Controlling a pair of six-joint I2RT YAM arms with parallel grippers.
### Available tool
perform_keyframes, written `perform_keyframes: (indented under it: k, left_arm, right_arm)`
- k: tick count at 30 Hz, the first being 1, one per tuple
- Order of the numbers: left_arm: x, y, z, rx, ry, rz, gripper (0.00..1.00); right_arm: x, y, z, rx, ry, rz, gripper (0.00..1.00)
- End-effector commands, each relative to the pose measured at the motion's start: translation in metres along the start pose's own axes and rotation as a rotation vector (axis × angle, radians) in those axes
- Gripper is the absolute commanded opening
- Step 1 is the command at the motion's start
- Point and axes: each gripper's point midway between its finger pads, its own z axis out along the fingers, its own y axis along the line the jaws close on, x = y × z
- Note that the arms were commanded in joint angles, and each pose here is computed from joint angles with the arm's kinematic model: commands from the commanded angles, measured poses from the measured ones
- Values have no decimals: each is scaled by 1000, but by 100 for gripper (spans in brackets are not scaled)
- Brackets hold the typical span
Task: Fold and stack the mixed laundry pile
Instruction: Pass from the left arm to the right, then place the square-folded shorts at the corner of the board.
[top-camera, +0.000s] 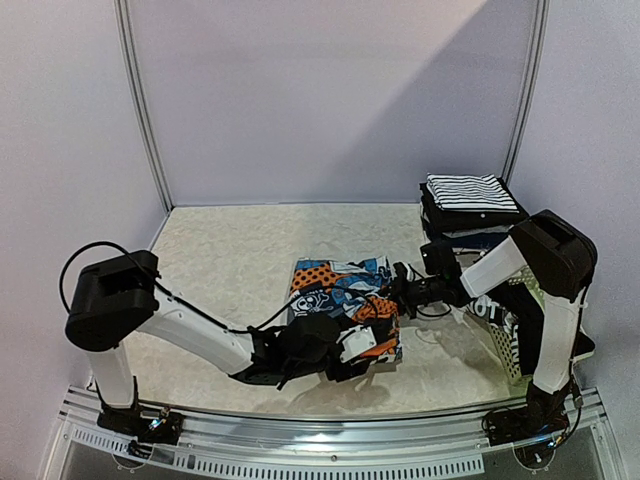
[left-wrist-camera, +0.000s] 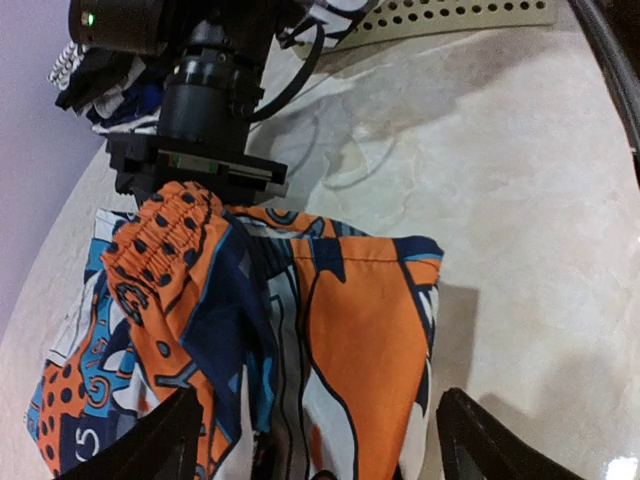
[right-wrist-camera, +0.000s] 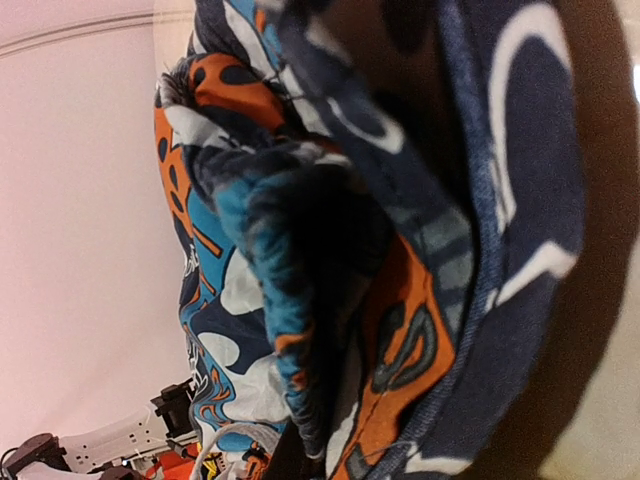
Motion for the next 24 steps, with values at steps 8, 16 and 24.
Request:
perform_keyframes:
  k: [8, 16, 24]
  left_arm:
    - [-36, 13, -65, 117, -57, -213, 97]
    - [-14, 67, -97, -41, 32, -371, 98]
    - [22, 99, -117, -168, 84, -464, 98]
  right_arm:
    - [-21, -3, -23, 347, -22, -270, 0]
    - [-60, 15, -55, 552, -143, -502, 0]
    - [-93, 65, -90, 694, -224, -761, 0]
